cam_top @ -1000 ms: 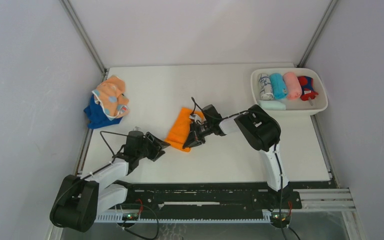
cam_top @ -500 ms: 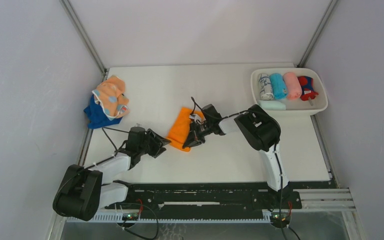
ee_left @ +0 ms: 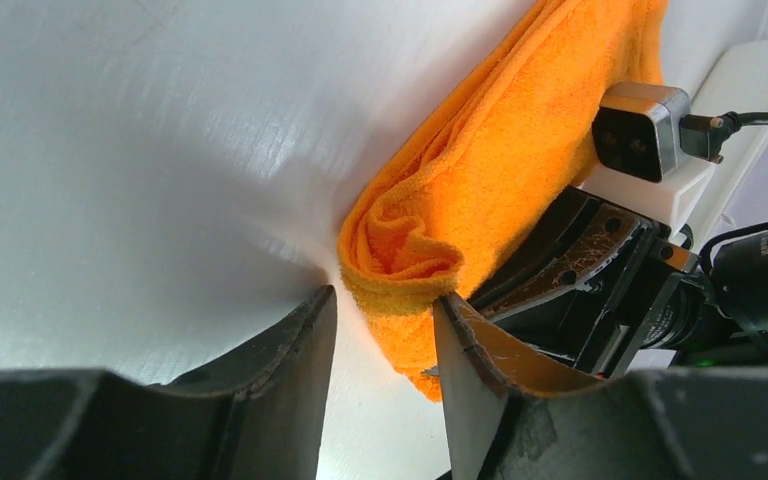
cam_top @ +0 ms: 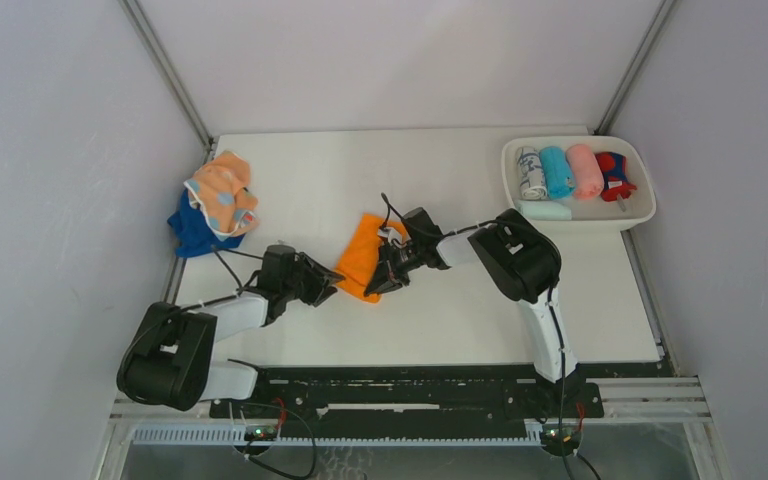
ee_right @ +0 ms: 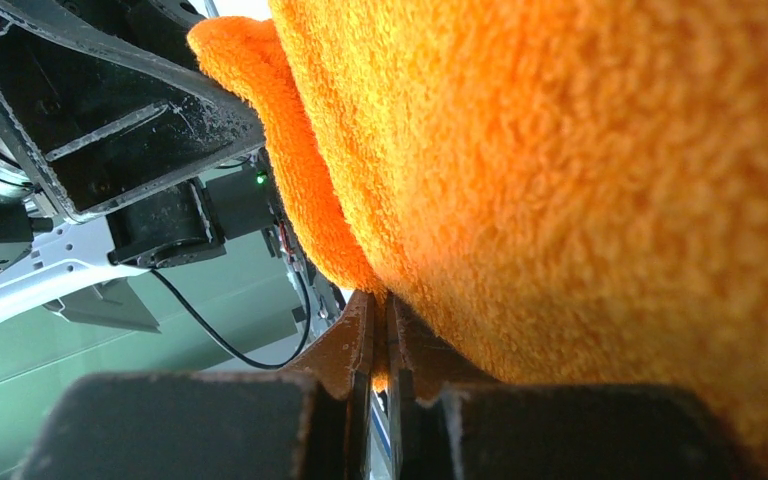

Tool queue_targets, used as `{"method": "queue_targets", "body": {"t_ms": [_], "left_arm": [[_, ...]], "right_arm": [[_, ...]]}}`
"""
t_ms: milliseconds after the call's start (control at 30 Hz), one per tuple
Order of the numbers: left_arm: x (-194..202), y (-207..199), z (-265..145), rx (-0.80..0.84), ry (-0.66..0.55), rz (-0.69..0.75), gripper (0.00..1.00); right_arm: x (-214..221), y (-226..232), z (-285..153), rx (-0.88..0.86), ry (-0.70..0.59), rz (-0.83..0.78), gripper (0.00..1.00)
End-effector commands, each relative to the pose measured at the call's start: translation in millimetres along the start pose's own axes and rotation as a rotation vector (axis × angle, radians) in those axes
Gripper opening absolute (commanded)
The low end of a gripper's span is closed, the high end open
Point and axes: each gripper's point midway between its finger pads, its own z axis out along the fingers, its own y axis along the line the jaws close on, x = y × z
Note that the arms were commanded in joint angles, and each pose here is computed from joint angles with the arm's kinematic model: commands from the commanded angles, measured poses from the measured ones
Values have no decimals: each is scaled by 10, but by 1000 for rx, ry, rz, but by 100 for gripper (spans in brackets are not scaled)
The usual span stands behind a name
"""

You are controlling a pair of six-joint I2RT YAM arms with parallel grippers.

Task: Roll the towels
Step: Roll the towel at the center of the board.

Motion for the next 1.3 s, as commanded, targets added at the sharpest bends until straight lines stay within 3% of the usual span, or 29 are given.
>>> {"method": "queue_targets", "body": {"t_ms": [0, 300, 533, 867, 1133, 1267], "left_arm": [[67, 559, 21, -226, 8, -27, 47], [147, 905, 34, -398, 53, -30, 43], [186, 998, 19, -428, 68, -26, 40], [182, 969, 31, -433, 82, -15, 38], [182, 956, 37, -431, 86, -13, 38], [183, 957, 40, -432, 89, -11, 38]], "right_arm": [[-65, -240, 50, 101, -44, -5, 0], [-108, 78, -66, 125, -90, -180, 4], [-131, 398, -297, 213, -159, -435, 21], [-42, 466, -266, 526, -195, -919, 42], [-43, 363, -183, 723, -212, -1082, 43], [-41, 227, -183, 759, -188, -1072, 36]]}}
